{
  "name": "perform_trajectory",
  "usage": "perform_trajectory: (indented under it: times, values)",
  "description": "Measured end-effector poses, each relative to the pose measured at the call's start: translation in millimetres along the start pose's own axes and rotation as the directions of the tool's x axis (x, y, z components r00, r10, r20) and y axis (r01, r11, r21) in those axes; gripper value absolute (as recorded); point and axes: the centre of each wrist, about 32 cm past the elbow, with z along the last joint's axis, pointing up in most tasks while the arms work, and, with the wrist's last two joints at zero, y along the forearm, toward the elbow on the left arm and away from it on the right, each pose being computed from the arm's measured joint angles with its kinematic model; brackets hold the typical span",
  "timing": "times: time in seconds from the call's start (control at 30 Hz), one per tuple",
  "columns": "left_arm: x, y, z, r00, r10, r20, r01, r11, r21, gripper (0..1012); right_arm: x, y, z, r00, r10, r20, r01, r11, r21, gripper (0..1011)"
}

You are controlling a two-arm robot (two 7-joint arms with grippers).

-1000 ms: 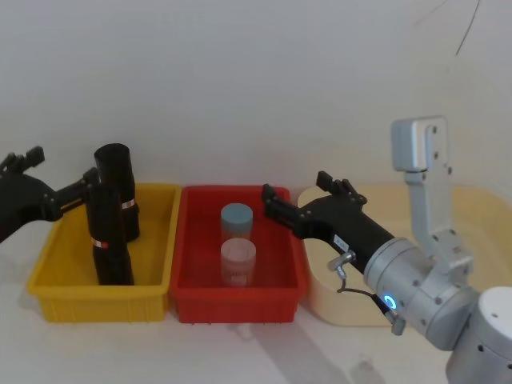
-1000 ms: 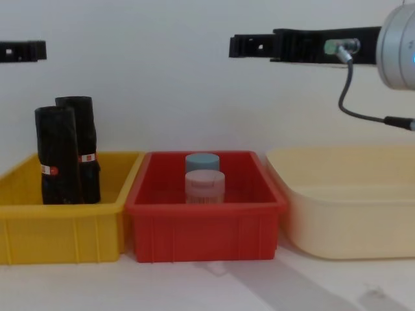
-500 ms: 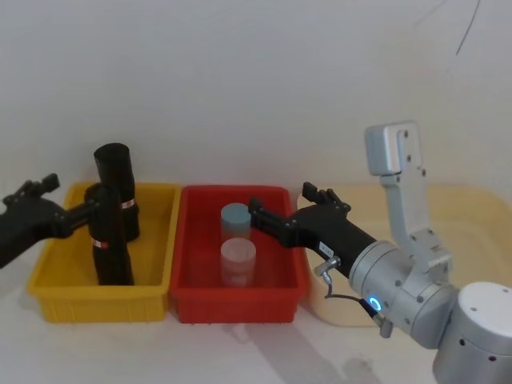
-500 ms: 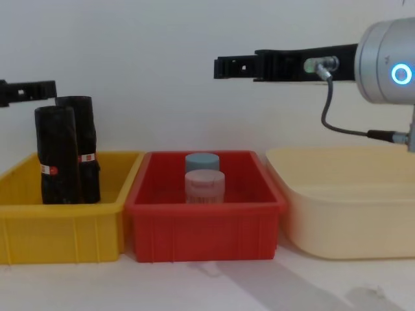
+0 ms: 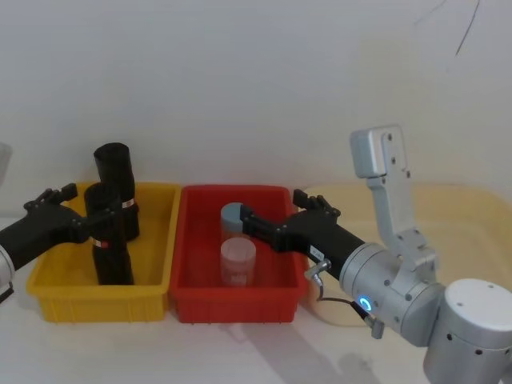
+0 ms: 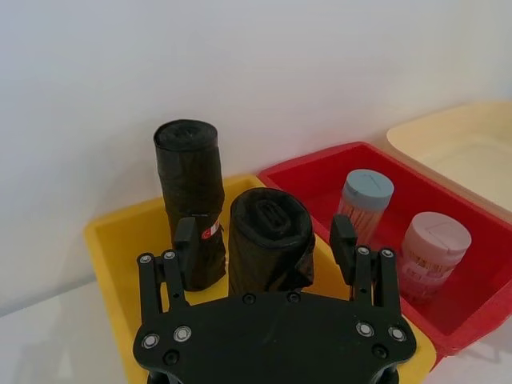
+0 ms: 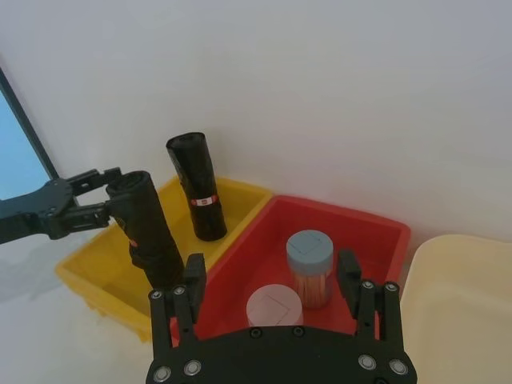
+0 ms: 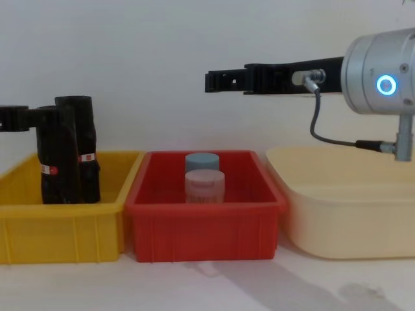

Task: Pick up the garbage bag with the one hand and transfer it to the other hand.

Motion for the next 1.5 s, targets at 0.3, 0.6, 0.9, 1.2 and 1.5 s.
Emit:
perform_trajectory:
  times: [0.3, 0.6, 0.9, 1.2, 1.5]
  values:
    - [8.5, -14.2, -0.7, 0.9986, -0.045, 0.028, 0.044, 0.9985, 0.032, 1001, 1.3, 6.3, -1.4, 1.000, 0.008, -0.007, -0.008, 1.000, -0.011, 999]
    - [14.1, -23.0, 0.4, 0.9958, -0.076, 0.050, 0.074, 0.9957, 0.055, 1001, 2.6, 11.4, -2.3, 1.000, 0.016, -0.013, -0.017, 1.000, -0.016, 999]
    - [16.6, -27.0, 0.9, 0.9941, -0.091, 0.060, 0.087, 0.9939, 0.068, 1002, 4.6, 18.9, -5.0, 0.999, 0.048, 0.001, -0.048, 0.998, -0.044, 999]
    - [17.8, -28.9, 1.3, 0.9931, -0.098, 0.064, 0.094, 0.9930, 0.073, 1001, 6.7, 31.5, -12.9, 0.997, 0.078, 0.019, -0.076, 0.993, -0.092, 999]
    - [18.6, -29.7, 1.4, 0.9927, -0.101, 0.067, 0.096, 0.9925, 0.076, 1002, 11.2, 45.7, -21.5, 0.996, 0.083, 0.035, -0.078, 0.989, -0.125, 999]
